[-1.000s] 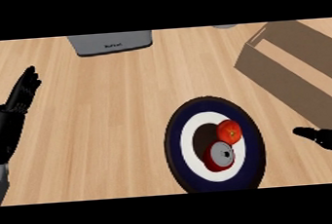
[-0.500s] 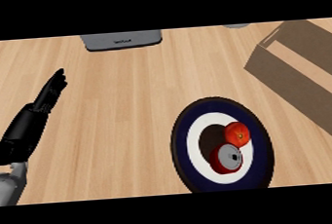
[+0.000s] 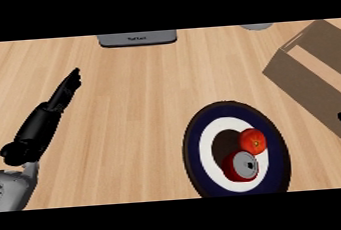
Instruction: Pick the can from the plate and place it in the cardboard box
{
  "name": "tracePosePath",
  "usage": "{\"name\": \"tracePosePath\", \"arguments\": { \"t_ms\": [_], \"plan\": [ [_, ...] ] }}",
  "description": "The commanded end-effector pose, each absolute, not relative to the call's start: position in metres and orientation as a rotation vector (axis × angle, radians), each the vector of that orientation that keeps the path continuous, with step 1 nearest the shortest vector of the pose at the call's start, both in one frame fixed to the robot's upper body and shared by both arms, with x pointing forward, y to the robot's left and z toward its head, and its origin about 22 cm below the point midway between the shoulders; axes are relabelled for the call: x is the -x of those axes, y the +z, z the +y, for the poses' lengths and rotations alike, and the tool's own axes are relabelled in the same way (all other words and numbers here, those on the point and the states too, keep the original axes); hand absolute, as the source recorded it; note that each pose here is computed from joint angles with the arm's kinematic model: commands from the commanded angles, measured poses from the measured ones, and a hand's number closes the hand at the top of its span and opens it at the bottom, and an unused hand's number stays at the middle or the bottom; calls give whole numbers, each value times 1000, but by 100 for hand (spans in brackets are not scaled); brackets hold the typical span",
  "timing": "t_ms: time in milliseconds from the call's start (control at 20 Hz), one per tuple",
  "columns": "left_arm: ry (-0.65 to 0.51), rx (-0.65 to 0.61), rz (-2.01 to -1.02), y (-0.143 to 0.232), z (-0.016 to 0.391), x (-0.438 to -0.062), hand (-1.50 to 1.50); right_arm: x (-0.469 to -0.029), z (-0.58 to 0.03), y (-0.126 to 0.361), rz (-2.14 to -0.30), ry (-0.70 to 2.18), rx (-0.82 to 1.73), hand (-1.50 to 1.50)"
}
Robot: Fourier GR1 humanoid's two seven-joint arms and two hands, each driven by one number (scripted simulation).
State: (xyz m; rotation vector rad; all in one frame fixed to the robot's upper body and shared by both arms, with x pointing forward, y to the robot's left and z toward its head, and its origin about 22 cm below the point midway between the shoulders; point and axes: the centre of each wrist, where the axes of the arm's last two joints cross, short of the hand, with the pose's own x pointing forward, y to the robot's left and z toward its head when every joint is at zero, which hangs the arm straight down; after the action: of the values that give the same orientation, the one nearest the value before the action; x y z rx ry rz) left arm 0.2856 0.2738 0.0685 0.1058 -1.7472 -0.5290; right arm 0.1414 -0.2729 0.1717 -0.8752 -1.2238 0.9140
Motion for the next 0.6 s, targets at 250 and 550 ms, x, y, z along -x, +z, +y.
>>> {"name": "tracePosePath", "arguments": {
  "t_ms": [250,550],
  "plan": [
    [-555,-76,-1751,71,255,-292,0,-127,-216,198,-986,1086,980,-150],
    [-574,-65,-1746,66,255,-292,0,-146,-190,187,-875,1095,949,-150]
  ]
}}
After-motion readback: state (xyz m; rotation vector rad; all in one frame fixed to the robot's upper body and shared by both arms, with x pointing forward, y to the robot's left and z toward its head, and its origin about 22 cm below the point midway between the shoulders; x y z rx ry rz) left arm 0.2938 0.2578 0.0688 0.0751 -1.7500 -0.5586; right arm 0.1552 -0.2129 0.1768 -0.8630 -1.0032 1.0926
